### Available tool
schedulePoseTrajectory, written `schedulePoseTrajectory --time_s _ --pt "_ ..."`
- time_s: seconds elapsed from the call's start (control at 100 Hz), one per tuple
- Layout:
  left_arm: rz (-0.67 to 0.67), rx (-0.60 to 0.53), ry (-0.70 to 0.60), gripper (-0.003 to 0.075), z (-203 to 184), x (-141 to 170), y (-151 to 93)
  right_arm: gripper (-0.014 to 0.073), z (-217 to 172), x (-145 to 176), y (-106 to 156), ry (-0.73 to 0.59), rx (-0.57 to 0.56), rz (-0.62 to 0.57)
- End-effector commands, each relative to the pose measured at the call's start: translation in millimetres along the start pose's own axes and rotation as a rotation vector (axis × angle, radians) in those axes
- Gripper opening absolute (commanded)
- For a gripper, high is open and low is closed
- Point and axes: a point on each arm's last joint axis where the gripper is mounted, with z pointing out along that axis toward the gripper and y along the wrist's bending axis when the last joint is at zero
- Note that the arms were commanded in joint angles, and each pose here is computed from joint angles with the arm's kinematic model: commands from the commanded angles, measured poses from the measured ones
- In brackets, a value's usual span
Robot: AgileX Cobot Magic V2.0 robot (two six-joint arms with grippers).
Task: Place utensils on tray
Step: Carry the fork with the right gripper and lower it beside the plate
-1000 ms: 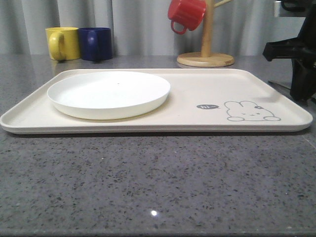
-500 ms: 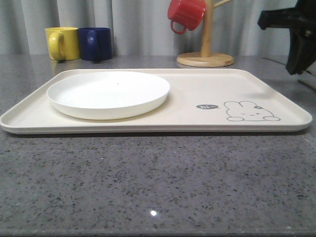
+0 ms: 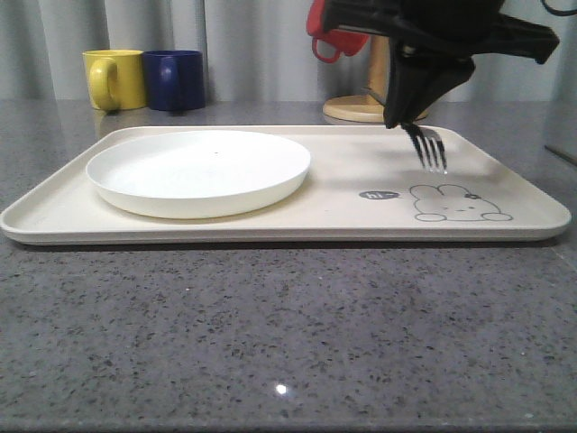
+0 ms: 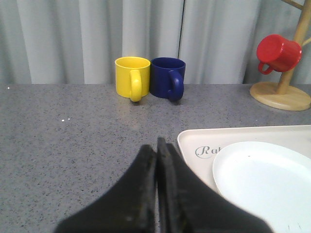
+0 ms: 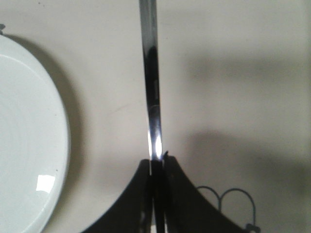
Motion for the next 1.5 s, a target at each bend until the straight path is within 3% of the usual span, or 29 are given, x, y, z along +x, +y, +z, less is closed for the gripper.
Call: schedulePoseTrajectory --time_s 0.0,0.31,0.79,0.93,1.19,1.49 --pt "-0.013 -0.018 -0.1 -0.0019 -1.8 -15.9 0.7 -0.0037 -17.8 -13.3 11.2 -0.133 -0.03 0.003" --pt "-0.013 -0.018 -0.1 -0.0019 -1.8 -15.9 0.7 -0.0037 1.5 -3.9 31.5 -0.146 -0.031 0.025" --pt "-0.013 -0.018 -0.1 -0.0019 -1.8 -15.9 0.7 -0.0033 24.0 2.2 32.9 -0.096 -0.008 0.023" --pt "-0.013 -0.018 -0.1 -0.0019 -1.8 -15.9 0.7 0.0048 24.5 2.4 33.0 -0.094 -0.008 0.025" --pt "-0.013 -0.018 -0.1 -0.0019 -1.8 -15.9 0.7 0.0305 24.5 2.4 33.1 -0.094 -0.009 0.026" --pt "-0.013 -0.018 -0.1 -0.0019 -1.8 -15.9 0.7 0.0325 3.7 -2.6 31.9 -0.135 -0.028 0.027"
